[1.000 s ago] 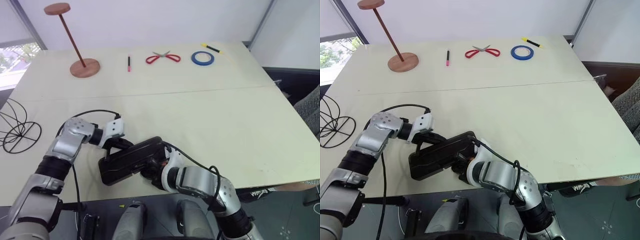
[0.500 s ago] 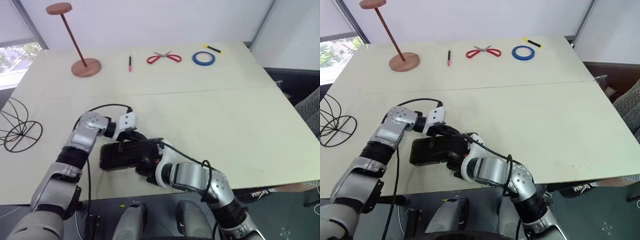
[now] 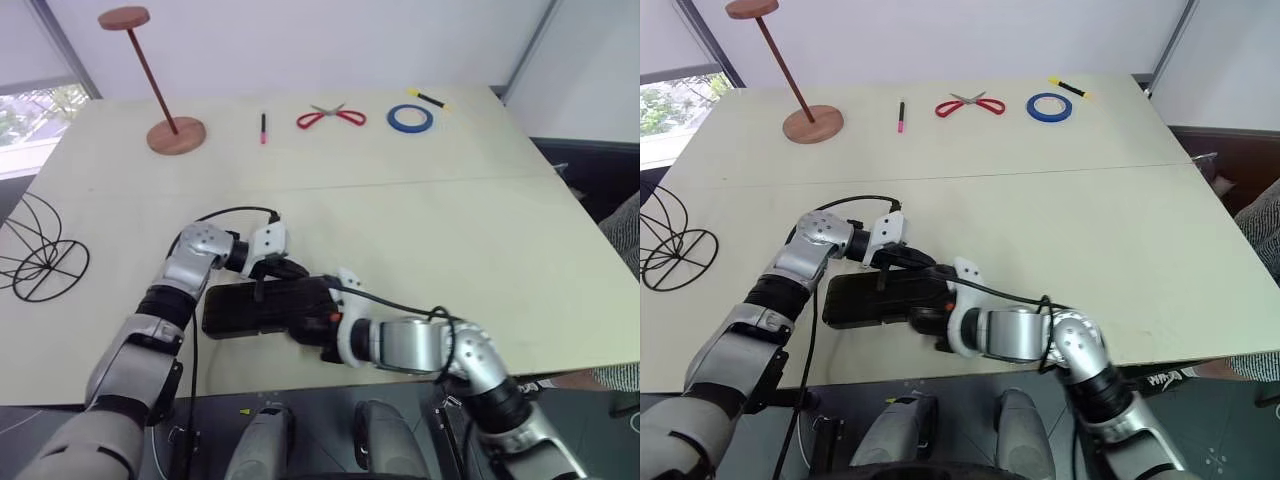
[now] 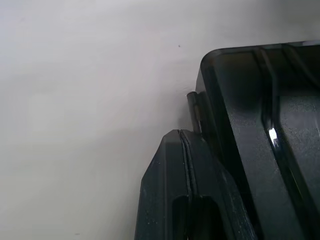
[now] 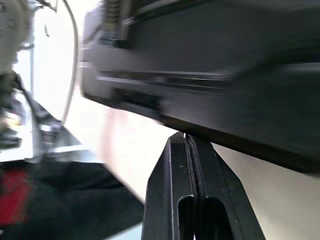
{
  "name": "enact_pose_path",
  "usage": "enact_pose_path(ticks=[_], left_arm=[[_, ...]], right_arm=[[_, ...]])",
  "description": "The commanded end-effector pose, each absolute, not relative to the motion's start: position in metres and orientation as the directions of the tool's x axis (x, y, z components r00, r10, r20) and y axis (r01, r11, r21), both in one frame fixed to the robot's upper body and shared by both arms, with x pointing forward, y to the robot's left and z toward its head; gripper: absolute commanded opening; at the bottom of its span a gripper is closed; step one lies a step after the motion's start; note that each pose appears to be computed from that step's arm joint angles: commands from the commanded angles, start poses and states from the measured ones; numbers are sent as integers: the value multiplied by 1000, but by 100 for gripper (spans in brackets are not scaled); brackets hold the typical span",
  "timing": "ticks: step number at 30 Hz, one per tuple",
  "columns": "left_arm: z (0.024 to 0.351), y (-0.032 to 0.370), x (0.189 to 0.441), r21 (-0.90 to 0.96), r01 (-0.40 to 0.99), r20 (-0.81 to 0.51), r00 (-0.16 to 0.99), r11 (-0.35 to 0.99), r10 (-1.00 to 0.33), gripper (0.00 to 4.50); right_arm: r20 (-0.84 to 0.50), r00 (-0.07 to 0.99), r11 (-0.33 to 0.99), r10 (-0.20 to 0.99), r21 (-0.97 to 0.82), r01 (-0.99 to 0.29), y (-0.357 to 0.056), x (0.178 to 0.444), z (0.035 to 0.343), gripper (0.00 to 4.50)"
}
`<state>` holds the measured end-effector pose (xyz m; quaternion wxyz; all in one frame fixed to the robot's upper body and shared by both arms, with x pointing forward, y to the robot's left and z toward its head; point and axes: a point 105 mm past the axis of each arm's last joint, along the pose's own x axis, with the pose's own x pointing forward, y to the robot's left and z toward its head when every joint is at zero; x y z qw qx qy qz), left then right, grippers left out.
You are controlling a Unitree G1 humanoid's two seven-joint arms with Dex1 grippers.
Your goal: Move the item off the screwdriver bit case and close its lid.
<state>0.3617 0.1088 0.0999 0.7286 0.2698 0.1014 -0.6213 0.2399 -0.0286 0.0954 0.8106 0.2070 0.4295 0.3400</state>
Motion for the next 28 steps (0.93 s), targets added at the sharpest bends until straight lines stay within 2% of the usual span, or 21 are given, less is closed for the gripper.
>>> enact_pose_path(ticks=[1, 3, 5, 7, 9, 11, 14, 19, 24, 28], left_arm=[[111, 142, 381, 342, 898, -434, 411, 275, -802, 0], [129, 151, 392, 362, 843, -334, 516, 398, -789, 0], [162, 160, 401, 284, 785, -173, 607, 551, -776, 0], [180, 166, 401, 229, 751, -89, 649, 619, -755, 0], [198, 173, 395, 190, 719, -21, 684, 668, -730, 0], [212, 180, 378, 151, 707, 24, 696, 691, -718, 0], [213, 178, 343, 86, 728, 11, 682, 680, -732, 0], [196, 176, 285, -3, 741, -67, 669, 671, -740, 0], [182, 178, 259, -46, 711, -104, 695, 701, -711, 0], [178, 177, 250, -73, 692, -96, 712, 718, -696, 0]], right_arm=[[-434, 417, 602, 798, 561, -568, -44, 240, 136, 2], [-423, 424, 595, 801, 486, -640, -56, 242, 146, 2], [-400, 429, 572, 810, 377, -728, -67, 244, 162, 2], [-383, 443, 558, 810, 273, -784, -74, 247, 171, 2], [-375, 477, 555, 795, 132, -821, -84, 254, 180, 2], [-345, 543, 574, 765, -17, -819, -99, 267, 194, 2], [-319, 556, 548, 767, -124, -827, -115, 274, 208, 2], [-332, 535, 481, 777, -235, -845, -133, 267, 216, 2], [-299, 539, 476, 788, -260, -840, -143, 267, 223, 2], [-284, 542, 478, 791, -265, -837, -145, 270, 224, 2]])
